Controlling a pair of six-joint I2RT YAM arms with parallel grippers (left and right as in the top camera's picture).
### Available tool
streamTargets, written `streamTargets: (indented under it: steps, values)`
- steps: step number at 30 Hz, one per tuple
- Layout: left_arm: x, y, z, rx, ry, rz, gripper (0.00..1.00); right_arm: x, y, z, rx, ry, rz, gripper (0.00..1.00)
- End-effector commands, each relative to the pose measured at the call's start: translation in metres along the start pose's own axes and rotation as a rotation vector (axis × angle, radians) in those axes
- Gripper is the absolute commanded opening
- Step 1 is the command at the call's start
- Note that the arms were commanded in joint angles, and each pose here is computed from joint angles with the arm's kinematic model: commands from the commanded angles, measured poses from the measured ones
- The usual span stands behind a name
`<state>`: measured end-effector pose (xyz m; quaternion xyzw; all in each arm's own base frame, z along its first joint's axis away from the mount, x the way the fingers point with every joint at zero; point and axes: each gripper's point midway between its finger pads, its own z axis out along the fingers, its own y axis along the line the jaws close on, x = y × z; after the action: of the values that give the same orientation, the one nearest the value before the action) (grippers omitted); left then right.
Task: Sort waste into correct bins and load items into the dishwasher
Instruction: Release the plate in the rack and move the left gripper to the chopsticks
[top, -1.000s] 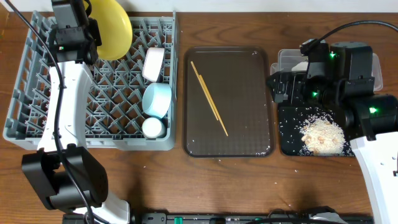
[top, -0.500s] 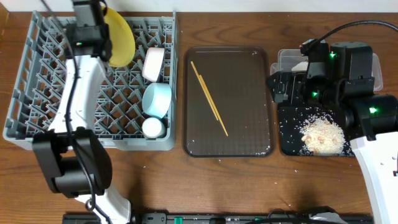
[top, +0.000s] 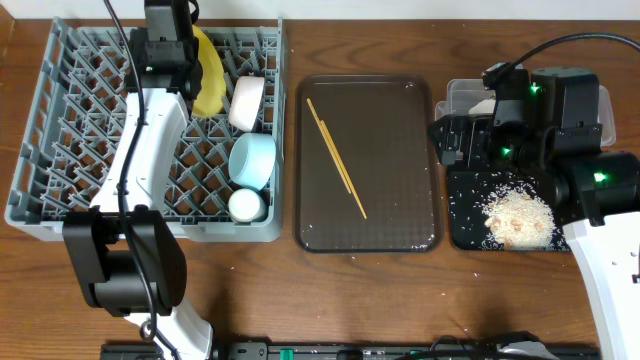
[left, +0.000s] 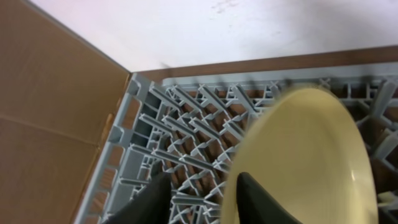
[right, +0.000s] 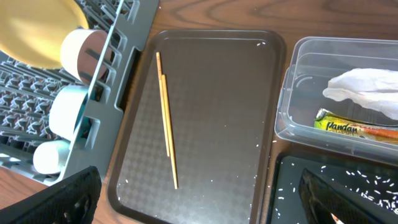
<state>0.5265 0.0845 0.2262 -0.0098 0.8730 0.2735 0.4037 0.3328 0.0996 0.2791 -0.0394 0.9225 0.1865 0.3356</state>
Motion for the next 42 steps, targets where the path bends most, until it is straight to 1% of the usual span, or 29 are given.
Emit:
streamTargets:
  steps: [1,2,4,6,9,12,14,15,19,22,25,28,30,32,34,35,36,39,42]
  values:
    - [-0.006,0.003,-0.002,-0.013,-0.005,-0.031,0.43,-0.002,0.000,-0.001,0.002,-0.006,0.009,0.99]
    - [-0.005,0.003,-0.002,-0.012,-0.001,-0.041,0.46,-0.002,0.000,-0.001,0.002,-0.006,0.009,0.99]
    - [-0.004,0.003,-0.002,-0.011,0.004,-0.067,0.47,-0.002,0.000,-0.001,0.002,-0.006,0.009,0.99]
    - [-0.003,0.002,-0.002,-0.010,0.007,-0.097,0.53,-0.002,0.000,-0.001,0.003,-0.006,0.009,0.99]
    - [-0.001,0.001,-0.002,-0.002,0.012,-0.124,0.59,-0.002,0.000,-0.001,0.002,-0.006,0.009,0.99]
    - [-0.003,0.003,-0.006,-0.003,0.008,-0.155,0.70,-0.002,0.000,-0.001,0.002,-0.006,0.009,0.99]
    - [-0.009,0.009,-0.014,-0.006,-0.011,-0.197,0.78,-0.002,0.000,-0.001,0.002,-0.006,0.009,0.99]
    - [-0.013,0.013,-0.020,-0.007,-0.024,-0.218,0.80,-0.002,0.000,-0.001,0.003,-0.006,0.009,0.99]
    - [-0.032,0.027,-0.054,0.022,-0.087,-0.301,0.85,-0.002,0.000,-0.001,0.002,-0.006,0.009,0.99]
    - [-0.045,0.023,-0.087,0.127,-0.133,-0.305,0.86,-0.002,0.000,-0.001,0.003,-0.006,0.009,0.99]
    - [-0.052,0.017,-0.121,0.222,-0.156,-0.357,0.86,-0.002,0.000,-0.001,0.002,-0.006,0.009,0.99]
    - [-0.053,-0.017,-0.153,0.438,-0.142,-0.380,0.86,-0.002,0.000,-0.001,0.002,-0.006,0.009,0.99]
    - [-0.047,-0.044,-0.167,0.565,-0.095,-0.389,0.86,-0.002,0.000,-0.001,0.002,-0.006,0.009,0.99]
    - [-0.031,-0.069,-0.170,0.607,0.026,-0.485,0.86,-0.002,0.000,-0.001,0.002,-0.006,0.010,0.99]
    - [-0.015,-0.097,-0.170,0.631,0.124,-0.517,0.86,-0.002,0.000,-0.001,0.002,-0.006,0.009,0.99]
    - [-0.006,-0.119,-0.170,0.647,0.174,-0.509,0.86,-0.002,0.000,-0.001,0.002,-0.006,0.009,0.99]
    - [-0.001,-0.130,-0.170,0.655,0.197,-0.498,0.86,-0.002,0.000,-0.001,0.002,-0.006,0.009,0.99]
    - [0.022,-0.183,-0.167,0.684,0.296,-0.436,0.86,-0.002,0.000,-0.001,0.002,-0.006,0.009,0.99]
    - [0.047,-0.227,-0.162,0.687,0.393,-0.408,0.87,-0.002,0.000,-0.001,0.002,-0.006,0.009,0.99]
